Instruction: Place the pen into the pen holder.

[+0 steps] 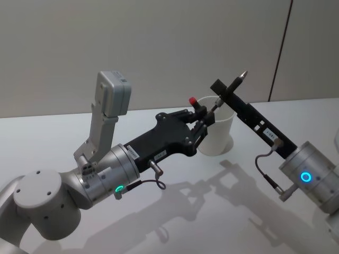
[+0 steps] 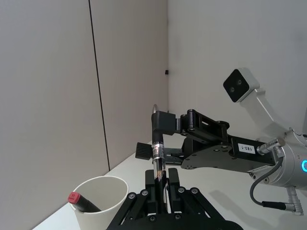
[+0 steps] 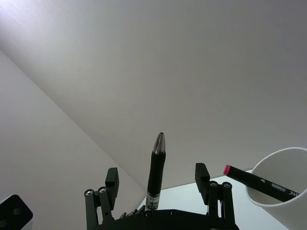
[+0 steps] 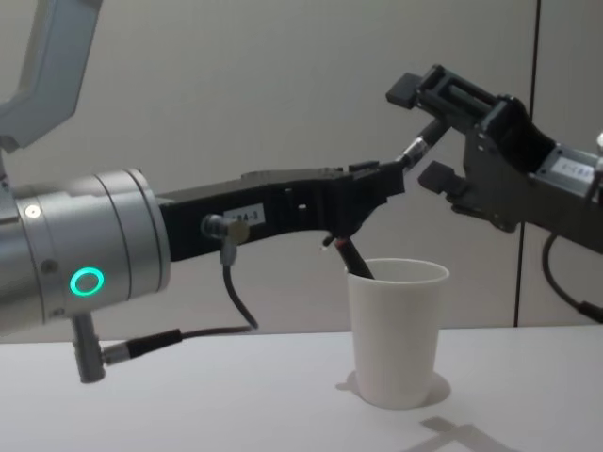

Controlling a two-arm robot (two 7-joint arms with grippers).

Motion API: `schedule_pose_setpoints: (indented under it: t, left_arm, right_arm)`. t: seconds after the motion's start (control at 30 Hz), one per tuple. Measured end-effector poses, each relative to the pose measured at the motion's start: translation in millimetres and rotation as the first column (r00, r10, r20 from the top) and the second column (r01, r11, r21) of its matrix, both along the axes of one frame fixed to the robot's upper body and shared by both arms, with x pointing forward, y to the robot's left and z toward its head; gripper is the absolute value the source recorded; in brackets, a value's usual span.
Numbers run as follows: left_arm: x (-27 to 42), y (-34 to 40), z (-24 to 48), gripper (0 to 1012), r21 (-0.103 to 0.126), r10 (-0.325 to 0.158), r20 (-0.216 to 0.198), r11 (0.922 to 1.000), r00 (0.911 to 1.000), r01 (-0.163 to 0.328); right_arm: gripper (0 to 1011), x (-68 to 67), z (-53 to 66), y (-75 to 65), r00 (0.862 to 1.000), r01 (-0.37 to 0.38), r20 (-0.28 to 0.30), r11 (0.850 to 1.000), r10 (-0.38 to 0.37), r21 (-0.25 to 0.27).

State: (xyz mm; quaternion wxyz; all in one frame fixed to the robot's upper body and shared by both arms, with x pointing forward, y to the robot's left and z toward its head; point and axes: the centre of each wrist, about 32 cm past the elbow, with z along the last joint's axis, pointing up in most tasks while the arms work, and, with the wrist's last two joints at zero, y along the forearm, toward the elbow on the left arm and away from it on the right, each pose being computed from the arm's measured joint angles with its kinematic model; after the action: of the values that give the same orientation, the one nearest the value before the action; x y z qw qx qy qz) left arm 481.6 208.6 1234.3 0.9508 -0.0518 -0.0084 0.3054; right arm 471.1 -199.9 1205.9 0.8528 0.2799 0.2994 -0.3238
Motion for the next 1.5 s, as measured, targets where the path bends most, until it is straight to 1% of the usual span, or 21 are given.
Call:
schedule_pose_setpoints:
  t: [0.17,0.23,0.27,0.37,0.4,0.47,0.5,0.53,0.57,0.63,0.77,0.8,0.9,0.93,0.97,1.03,1.1,1.13,1.2,1.5]
  left_arm:
    - [0.0,0.0,0.0,160,0.000,0.000,0.000,1.0000,1.0000,0.000]
    - [0.0,0.0,0.0,160,0.000,0.000,0.000,1.0000,1.0000,0.000]
    - [0.0,0.0,0.0,160,0.000,0.000,0.000,1.0000,1.0000,0.000]
    - [0.0,0.0,0.0,160,0.000,0.000,0.000,1.0000,1.0000,0.000]
    - [0.0,0.0,0.0,160,0.000,0.000,0.000,1.0000,1.0000,0.000]
    - [0.0,0.0,0.0,160,0.000,0.000,0.000,1.0000,1.0000,0.000]
    - [0.0,0.0,0.0,160,0.000,0.000,0.000,1.0000,1.0000,0.000]
    - [0.0,0.0,0.0,160,0.000,0.000,0.000,1.0000,1.0000,0.000]
    - [0.0,0.0,0.0,160,0.000,0.000,0.000,1.0000,1.0000,0.000]
    - [0.0,0.0,0.0,160,0.000,0.000,0.000,1.0000,1.0000,0.000]
    - [0.0,0.0,0.0,160,0.000,0.000,0.000,1.0000,1.0000,0.000]
    - [0.0,0.0,0.0,160,0.000,0.000,0.000,1.0000,1.0000,0.000]
    - [0.0,0.0,0.0,160,0.000,0.000,0.000,1.0000,1.0000,0.000]
    - [0.0,0.0,0.0,160,0.000,0.000,0.000,1.0000,1.0000,0.000]
    - [0.0,0.0,0.0,160,0.000,0.000,0.000,1.0000,1.0000,0.000]
    - [0.0,0.0,0.0,160,0.000,0.000,0.000,1.0000,1.0000,0.000]
    - [0.0,0.0,0.0,160,0.000,0.000,0.000,1.0000,1.0000,0.000]
    - [0.0,0.0,-0.1,160,0.000,0.000,0.000,1.0000,1.0000,0.000]
    - [0.0,0.0,-0.1,160,0.001,0.000,0.000,1.0000,1.0000,0.000]
    - [0.0,0.0,-0.1,160,0.001,0.000,0.000,1.0000,1.0000,0.000]
  right_arm:
    - [1002,0.5,-0.6,1.3,1.000,-0.004,-0.002,1.000,0.004,0.002]
    - [981,0.5,-0.7,1.6,1.000,-0.005,-0.002,1.000,0.005,0.003]
    - [946,0.6,-0.9,1.8,1.000,-0.005,-0.003,1.000,0.005,0.004]
    - [907,0.7,-1.0,2.2,1.000,-0.006,-0.003,1.000,0.006,0.004]
    - [850,0.8,-1.1,2.3,1.000,-0.007,-0.003,1.000,0.007,0.005]
    - [817,0.8,-1.1,2.6,1.000,-0.007,-0.003,1.000,0.007,0.005]
    - [817,0.9,-1.1,2.6,1.000,-0.007,-0.003,1.000,0.007,0.005]
    - [747,0.9,-1.3,2.8,1.000,-0.008,-0.004,1.000,0.008,0.005]
    - [733,0.9,-1.3,2.8,1.000,-0.008,-0.004,1.000,0.008,0.006]
    - [652,0.9,-1.4,2.9,1.000,-0.008,-0.004,1.000,0.008,0.006]
    - [543,1.0,-1.5,3.1,1.000,-0.009,-0.004,1.000,0.009,0.007]
    - [483,1.0,-1.5,3.2,1.000,-0.009,-0.004,1.000,0.009,0.007]
    - [418,1.1,-1.6,3.3,1.000,-0.009,-0.004,1.000,0.009,0.007]
    - [357,1.1,-1.6,3.3,1.000,-0.009,-0.004,1.000,0.009,0.007]
    - [336,1.1,-1.6,3.4,1.000,-0.009,-0.004,1.000,0.009,0.008]
    - [259,1.1,-1.6,3.5,1.000,-0.010,-0.004,1.000,0.010,0.008]
    - [219,1.2,-1.5,3.7,1.000,-0.010,-0.004,1.000,0.010,0.009]
    - [165,1.2,-1.5,4.0,1.000,-0.012,-0.003,1.000,0.012,0.010]
    - [140,1.2,-1.4,4.1,1.000,-0.012,-0.003,1.000,0.012,0.011]
    - [140,1.2,-1.6,4.0,1.000,-0.012,-0.004,1.000,0.012,0.010]
